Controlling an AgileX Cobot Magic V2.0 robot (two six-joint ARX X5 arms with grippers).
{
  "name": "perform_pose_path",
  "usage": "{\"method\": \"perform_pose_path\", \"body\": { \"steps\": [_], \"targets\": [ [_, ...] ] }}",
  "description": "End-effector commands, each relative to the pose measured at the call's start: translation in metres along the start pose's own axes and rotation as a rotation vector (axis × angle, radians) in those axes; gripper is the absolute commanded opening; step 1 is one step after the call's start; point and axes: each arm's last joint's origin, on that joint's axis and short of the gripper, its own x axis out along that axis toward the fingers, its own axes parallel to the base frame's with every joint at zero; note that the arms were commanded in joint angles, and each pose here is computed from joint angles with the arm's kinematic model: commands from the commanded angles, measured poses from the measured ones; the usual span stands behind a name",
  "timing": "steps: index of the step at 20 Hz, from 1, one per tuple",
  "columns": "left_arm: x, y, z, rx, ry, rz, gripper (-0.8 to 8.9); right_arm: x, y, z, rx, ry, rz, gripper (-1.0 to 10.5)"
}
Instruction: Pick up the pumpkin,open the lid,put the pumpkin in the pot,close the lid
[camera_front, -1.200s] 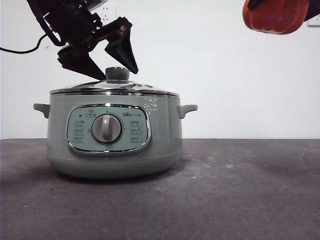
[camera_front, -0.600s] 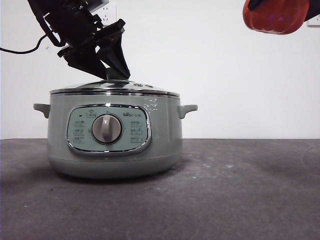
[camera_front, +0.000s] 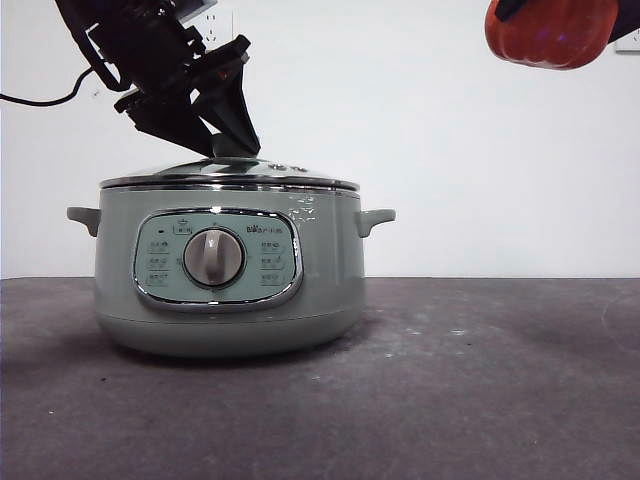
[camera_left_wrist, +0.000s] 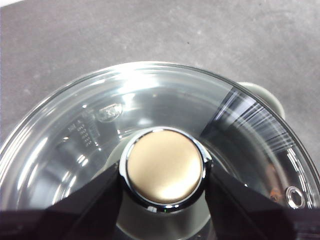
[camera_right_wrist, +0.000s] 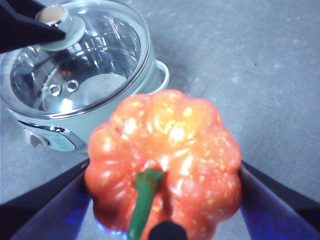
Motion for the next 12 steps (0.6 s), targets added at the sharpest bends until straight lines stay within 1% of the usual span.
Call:
{"method": "perform_pose_path", "body": {
  "steps": [1, 5, 8, 11, 12],
  "targets": [
    [-0.018, -0.004, 0.016, 0.008, -0.094, -0.011, -0.08, 0.000, 0.000, 0.001, -0.004, -0.008, 0.002, -0.1],
    [-0.044, -0.007, 0.027, 0.017, -0.144, 0.021, -0.08, 0.000, 0.000, 0.002, -0.005, -0.019, 0.002, -0.1],
    [-0.074, -0.011, 0.035, 0.022, -0.186, 0.043, -0.08, 0.002, 0.000, 0.005, -0.008, -0.040, 0.005, -0.1],
    [-0.117, -0.017, 0.041, 0.020, -0.207, 0.096, -0.08, 0.012, 0.002, 0.010, -0.011, -0.064, 0.083, -0.1],
    [-0.132, -0.018, 0.041, 0.017, -0.218, 0.115, -0.09, 0.017, 0.002, 0.013, -0.011, -0.076, 0.088, -0.1]
  ]
}}
